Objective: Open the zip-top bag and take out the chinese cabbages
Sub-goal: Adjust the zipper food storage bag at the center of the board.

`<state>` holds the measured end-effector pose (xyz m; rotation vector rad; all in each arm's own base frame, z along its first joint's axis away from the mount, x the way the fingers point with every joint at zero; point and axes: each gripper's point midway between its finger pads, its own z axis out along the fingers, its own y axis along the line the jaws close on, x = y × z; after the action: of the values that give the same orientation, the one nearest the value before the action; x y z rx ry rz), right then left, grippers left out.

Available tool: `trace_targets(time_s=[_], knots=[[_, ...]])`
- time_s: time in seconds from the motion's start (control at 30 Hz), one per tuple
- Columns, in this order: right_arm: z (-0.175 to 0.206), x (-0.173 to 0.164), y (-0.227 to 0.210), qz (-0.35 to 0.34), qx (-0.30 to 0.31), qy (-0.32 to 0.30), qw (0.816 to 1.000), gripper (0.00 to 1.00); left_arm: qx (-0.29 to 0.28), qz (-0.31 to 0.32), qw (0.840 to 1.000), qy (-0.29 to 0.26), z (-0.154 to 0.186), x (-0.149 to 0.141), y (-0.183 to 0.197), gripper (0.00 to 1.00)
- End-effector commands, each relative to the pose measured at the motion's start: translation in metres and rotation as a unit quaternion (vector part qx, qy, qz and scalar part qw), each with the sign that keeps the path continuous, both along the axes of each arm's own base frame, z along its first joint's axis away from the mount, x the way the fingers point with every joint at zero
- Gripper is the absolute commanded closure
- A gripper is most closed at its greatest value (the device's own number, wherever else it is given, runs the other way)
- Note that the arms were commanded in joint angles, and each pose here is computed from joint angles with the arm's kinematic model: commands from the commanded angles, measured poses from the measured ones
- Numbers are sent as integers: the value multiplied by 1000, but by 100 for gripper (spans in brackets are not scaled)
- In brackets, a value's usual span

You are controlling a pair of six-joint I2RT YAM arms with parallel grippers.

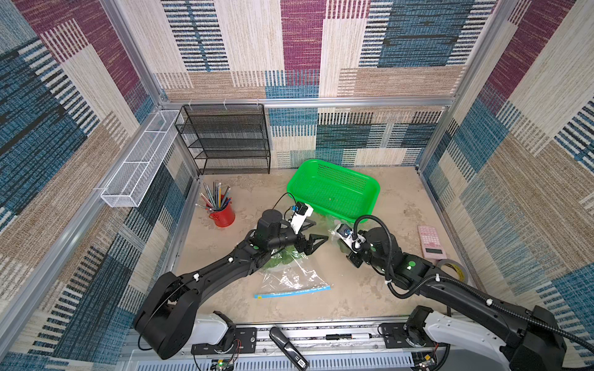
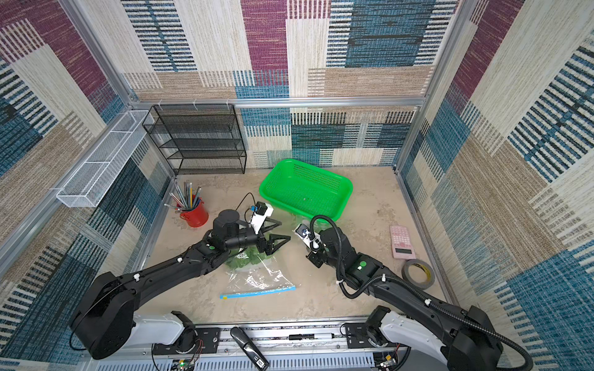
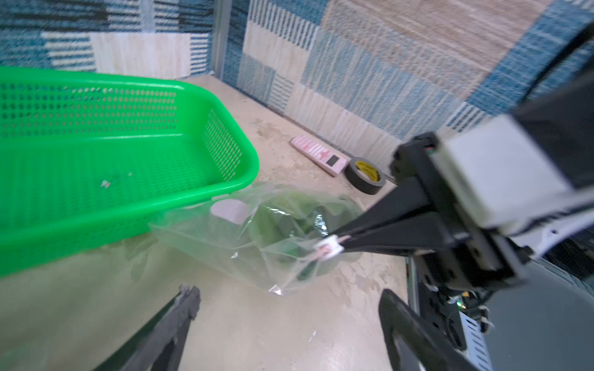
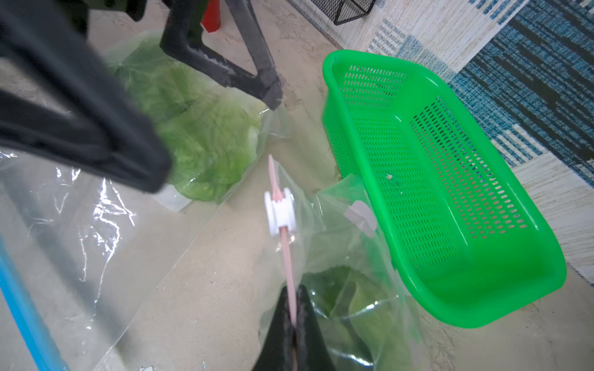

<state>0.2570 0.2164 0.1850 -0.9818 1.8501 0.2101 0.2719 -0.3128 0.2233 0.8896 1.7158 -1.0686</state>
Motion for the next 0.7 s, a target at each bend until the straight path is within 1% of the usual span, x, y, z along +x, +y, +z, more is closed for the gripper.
trace_targets(time_s=[0.0, 0.13, 0.27, 0.37, 0.57, 0.67], knots=[[22, -7, 13, 44, 60, 3, 997, 93, -14, -75, 995, -65, 19, -22, -5, 9], [27, -12, 14, 64, 77, 12, 995, 93, -19, -99, 991, -89, 27, -26, -10, 11], [29, -15, 17, 84, 88, 25, 992, 94, -26, -118, 988, -97, 30, -22, -18, 12], [29, -15, 16, 86, 84, 27, 992, 94, -27, -126, 986, -106, 32, -18, -23, 12], [31, -16, 14, 94, 90, 27, 991, 94, -29, -146, 983, -110, 32, -14, -31, 22], [29, -16, 14, 96, 90, 33, 991, 94, -36, -162, 981, -100, 32, -15, -35, 30]])
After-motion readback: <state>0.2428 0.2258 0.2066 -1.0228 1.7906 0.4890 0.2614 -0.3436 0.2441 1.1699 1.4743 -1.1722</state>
